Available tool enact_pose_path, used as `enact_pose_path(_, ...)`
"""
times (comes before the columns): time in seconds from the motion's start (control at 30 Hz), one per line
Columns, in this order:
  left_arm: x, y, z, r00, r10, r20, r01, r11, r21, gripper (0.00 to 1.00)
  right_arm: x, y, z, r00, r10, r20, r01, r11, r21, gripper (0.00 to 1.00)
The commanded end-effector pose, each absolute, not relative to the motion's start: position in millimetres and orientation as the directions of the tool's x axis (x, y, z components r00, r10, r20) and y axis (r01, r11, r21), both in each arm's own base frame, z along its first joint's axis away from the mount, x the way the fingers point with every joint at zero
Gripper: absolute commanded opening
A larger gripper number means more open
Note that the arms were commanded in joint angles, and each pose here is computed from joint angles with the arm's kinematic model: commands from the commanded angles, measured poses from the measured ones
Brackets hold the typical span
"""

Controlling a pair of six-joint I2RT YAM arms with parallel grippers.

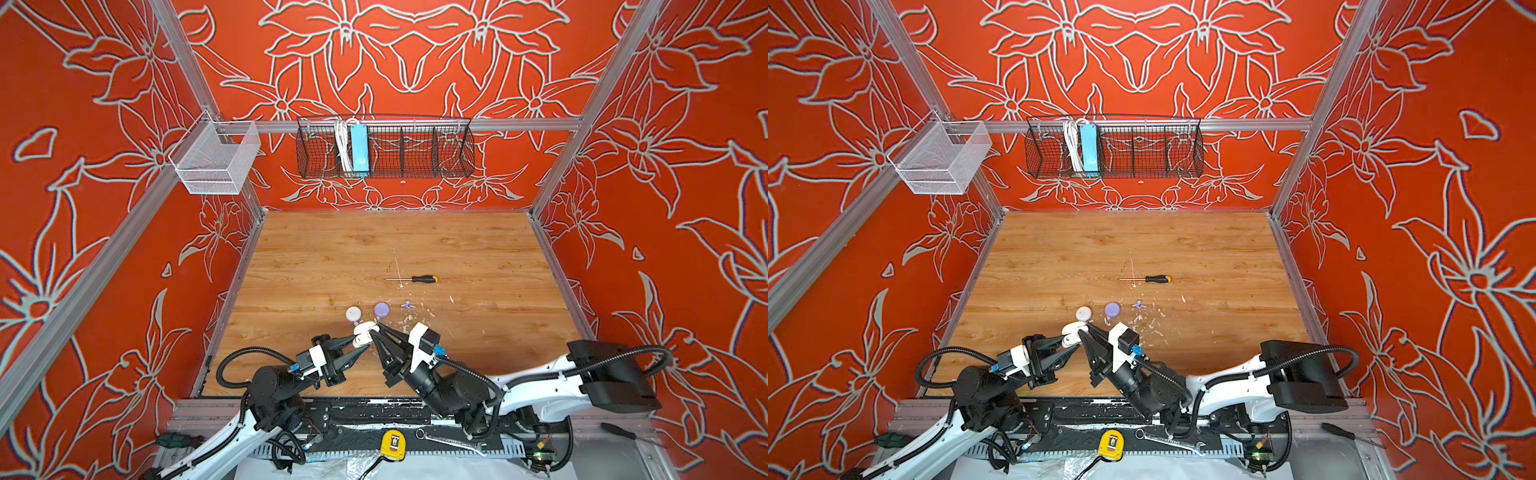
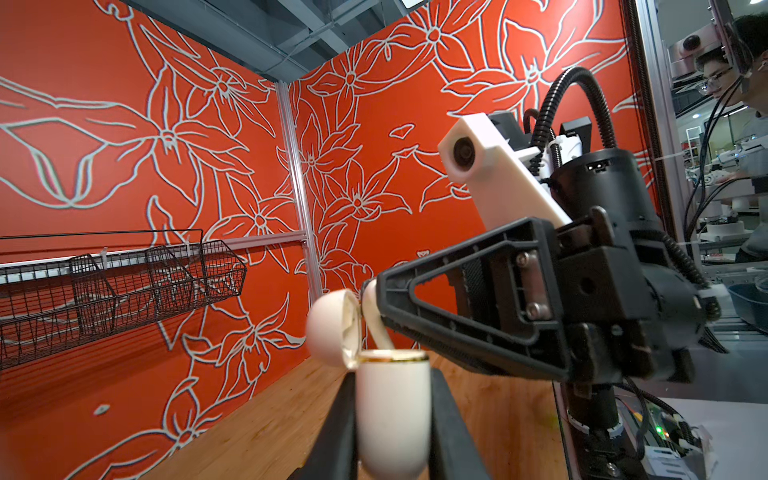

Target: Insert the wireless bluetooth earbuds into the charging case

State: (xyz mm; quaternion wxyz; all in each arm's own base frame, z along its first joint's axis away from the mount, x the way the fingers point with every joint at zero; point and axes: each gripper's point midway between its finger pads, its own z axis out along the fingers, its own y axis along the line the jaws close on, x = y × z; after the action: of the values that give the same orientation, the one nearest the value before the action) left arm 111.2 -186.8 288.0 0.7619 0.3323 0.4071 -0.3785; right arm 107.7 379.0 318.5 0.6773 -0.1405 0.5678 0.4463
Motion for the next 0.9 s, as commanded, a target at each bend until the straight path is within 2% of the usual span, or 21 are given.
enact_pose_path(0.0, 108.9, -178.2, 292.3, 0.431, -0.363, -0.826, 0.826, 0.526, 0.2, 0.0, 99.1, 387.2, 285.1, -0.066, 0.366, -0.928, -0.772, 0.57, 0.28, 0.13)
enact_pose_path(0.47, 114.0, -175.6, 292.3, 0.419, -0.365, -0.831, 0.819, 0.546, 0.173, 0.0, 82.1, 397.0, 287.1, -0.016, 0.354, -0.935, -0.797, 0.56, 0.226, 0.15)
enact_pose_path(0.63, 113.0, -176.0, 292.8, 0.419, -0.366, -0.831, 0.822, 0.542, 0.176, 0.0, 80.0, 399.6, 287.8, -0.006, 0.347, -0.938, -0.8, 0.562, 0.213, 0.29)
enact_pose_path(0.87, 112.2, -176.5, 292.7, 0.422, -0.365, -0.83, 0.823, 0.539, 0.181, 0.0, 80.0, 398.8, 292.0, 0.007, 0.346, -0.938, -0.8, 0.565, 0.202, 0.44)
